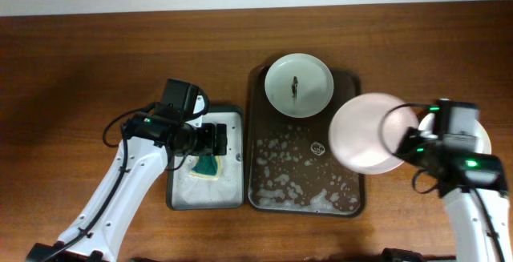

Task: Clean dirty plates on tray and stack at the side
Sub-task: 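Lift the pink plate with the right gripper and stack it on the white plate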

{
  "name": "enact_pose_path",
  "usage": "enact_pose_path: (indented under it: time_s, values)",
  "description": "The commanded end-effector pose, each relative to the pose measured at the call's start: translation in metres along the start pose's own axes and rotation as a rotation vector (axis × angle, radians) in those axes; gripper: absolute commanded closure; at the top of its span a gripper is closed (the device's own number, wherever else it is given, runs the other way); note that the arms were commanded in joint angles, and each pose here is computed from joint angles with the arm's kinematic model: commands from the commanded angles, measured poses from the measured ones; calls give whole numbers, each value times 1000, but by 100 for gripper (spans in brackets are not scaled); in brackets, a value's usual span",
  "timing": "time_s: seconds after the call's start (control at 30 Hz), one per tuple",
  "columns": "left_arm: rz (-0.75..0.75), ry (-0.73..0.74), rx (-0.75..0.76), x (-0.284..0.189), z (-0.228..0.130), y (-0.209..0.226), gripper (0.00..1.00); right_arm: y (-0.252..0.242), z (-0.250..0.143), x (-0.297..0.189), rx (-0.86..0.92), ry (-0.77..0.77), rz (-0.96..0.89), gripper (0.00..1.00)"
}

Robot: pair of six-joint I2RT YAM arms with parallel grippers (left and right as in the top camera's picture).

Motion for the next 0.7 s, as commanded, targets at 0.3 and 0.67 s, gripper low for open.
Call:
enact_pose_path:
  time_s: [0.3, 0.67]
  values:
    - [-11, -6, 9, -2, 0, 0, 1, -176, 14, 70, 664, 74, -213, 92]
    - [-11, -6, 9, -2, 0, 0, 0, 67, 13, -46, -216, -50, 467, 42]
Point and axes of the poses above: each gripper's point midway between its finger pads, its own x axis out along the fingers, its own y axis along the line the jaws close on, z = x × y, the point moved 4 cm from there along -x, back along the fingers, and after that the axes turned 1 degree about -x, right-handed, at the moved point
